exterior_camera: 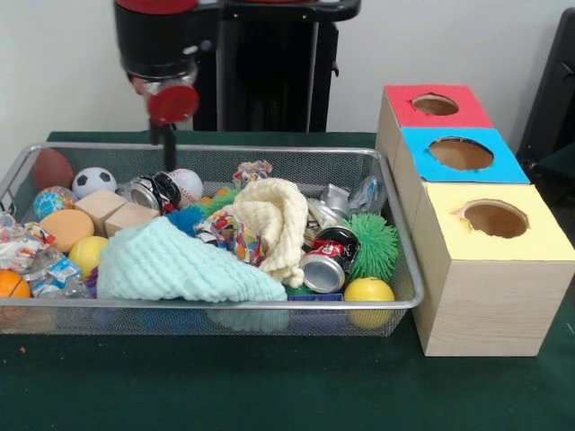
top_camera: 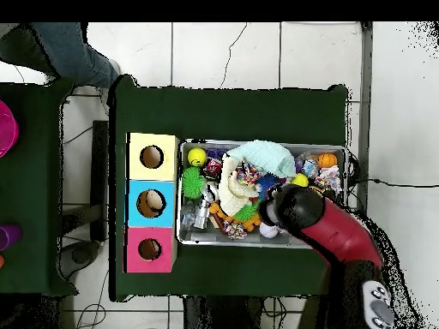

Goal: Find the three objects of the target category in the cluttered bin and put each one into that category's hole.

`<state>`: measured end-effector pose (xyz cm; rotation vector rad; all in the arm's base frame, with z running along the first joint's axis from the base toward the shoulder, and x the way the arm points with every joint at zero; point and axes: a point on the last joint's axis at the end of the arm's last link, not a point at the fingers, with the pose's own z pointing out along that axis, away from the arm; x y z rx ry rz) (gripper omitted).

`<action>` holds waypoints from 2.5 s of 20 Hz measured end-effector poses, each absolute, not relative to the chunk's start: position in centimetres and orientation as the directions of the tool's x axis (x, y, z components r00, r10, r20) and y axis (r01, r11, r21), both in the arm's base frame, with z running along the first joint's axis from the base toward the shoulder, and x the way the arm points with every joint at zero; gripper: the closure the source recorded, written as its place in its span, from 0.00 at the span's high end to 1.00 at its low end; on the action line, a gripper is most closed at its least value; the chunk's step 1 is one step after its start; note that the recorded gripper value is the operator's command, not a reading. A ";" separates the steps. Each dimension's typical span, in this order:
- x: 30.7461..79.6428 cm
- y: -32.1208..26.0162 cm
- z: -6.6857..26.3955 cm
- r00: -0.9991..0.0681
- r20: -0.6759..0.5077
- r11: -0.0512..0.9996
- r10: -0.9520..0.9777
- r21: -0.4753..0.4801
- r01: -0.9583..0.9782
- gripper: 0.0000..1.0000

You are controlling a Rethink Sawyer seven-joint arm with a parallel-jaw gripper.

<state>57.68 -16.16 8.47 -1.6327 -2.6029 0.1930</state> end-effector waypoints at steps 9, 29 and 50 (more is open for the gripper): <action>54.6 -26.0 4.7 -0.423 0.014 0.420 0.906 -0.153 0.895 1.00; 56.7 -26.5 0.3 -0.589 0.045 0.591 0.807 -0.100 0.801 1.00; 57.7 -26.0 1.4 -0.633 0.058 0.636 0.772 -0.089 0.767 1.00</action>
